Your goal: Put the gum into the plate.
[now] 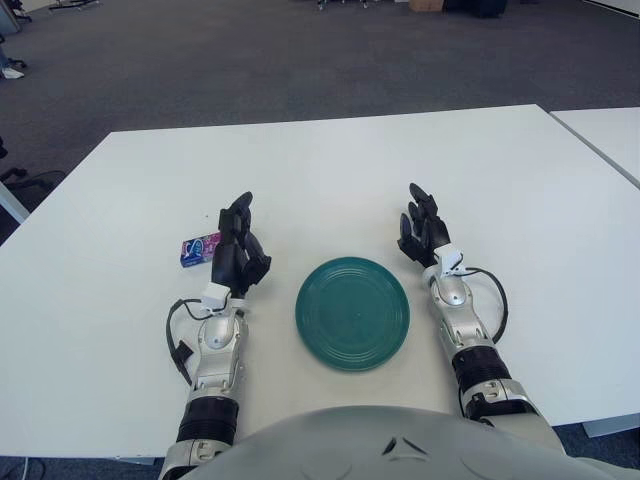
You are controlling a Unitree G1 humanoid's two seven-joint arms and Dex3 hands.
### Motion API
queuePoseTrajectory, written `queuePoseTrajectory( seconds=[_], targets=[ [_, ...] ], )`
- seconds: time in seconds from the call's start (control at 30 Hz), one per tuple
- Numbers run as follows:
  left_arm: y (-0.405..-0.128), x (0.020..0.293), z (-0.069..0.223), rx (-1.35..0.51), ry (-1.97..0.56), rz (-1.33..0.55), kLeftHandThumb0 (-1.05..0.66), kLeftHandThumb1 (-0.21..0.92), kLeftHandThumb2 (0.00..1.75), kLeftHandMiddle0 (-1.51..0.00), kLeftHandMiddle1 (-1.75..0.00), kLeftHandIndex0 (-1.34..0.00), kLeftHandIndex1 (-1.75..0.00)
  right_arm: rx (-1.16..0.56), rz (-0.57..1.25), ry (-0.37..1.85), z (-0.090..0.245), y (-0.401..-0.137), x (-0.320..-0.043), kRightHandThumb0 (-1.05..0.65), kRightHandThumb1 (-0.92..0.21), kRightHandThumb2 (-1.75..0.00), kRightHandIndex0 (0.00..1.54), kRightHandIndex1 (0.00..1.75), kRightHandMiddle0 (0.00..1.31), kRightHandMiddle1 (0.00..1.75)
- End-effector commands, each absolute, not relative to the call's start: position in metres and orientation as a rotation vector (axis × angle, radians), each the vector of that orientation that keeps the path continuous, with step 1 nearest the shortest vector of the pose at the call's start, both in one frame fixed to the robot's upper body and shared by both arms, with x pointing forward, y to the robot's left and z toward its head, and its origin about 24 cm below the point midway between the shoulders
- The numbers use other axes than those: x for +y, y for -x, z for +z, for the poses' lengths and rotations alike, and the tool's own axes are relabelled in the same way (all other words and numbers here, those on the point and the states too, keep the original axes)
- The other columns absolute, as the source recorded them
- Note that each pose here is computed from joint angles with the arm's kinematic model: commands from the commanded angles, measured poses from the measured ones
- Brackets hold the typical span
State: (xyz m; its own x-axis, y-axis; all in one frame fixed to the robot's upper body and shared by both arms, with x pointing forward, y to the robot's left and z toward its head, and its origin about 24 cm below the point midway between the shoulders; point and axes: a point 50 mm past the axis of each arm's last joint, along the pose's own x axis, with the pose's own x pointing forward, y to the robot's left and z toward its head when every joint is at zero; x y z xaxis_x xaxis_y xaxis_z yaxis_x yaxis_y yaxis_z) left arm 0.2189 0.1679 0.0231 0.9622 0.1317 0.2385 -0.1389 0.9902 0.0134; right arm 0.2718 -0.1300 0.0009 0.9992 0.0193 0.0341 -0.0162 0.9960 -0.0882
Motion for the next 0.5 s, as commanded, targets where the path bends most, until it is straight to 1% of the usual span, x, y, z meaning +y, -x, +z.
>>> queuePoseTrajectory(
  seconds=[0.0, 0.1, 0.2, 0.37, 0.47],
  targets=[
    [-0.225, 0.176, 0.05, -0.361, -0.176, 0.206, -0.98, 0.92, 0.91, -0.21, -0.02, 0.0, -0.78, -0.031, 0.019, 0.076, 0.001, -0.274, -0.131, -0.72, -0.92, -0.81, 0.15, 0.0, 0.0, 0.3],
    [-0.227, 0.184, 0.068, -0.442, -0.329, 0.269, -0.96, 0.92, 0.85, -0.22, -0.02, 0.0, -0.79, -0.026, 0.017, 0.063, 0.0, -0.275, -0.131, -0.72, -0.92, -0.8, 0.15, 0.0, 0.0, 0.3],
    [-0.231, 0.196, 0.087, -0.518, -0.489, 0.318, -0.95, 0.92, 0.67, -0.25, -0.03, 0.0, -0.83, -0.02, 0.016, 0.051, -0.002, -0.275, -0.131, -0.72, -0.92, -0.79, 0.16, 0.01, 0.0, 0.32],
    [-0.242, 0.211, 0.106, -0.621, -0.69, 0.32, -0.96, 0.92, 0.53, -0.3, -0.04, 0.0, -0.88, -0.015, 0.015, 0.028, -0.004, -0.276, -0.13, -0.72, -0.92, -0.77, 0.16, 0.01, 0.0, 0.33],
    [-0.249, 0.221, 0.115, -0.651, -0.808, 0.298, -1.0, 0.92, 0.49, -0.33, -0.04, -0.01, -0.93, -0.012, 0.017, 0.022, -0.004, -0.276, -0.13, -0.72, -0.92, -0.77, 0.17, 0.01, 0.0, 0.34]
  ],
)
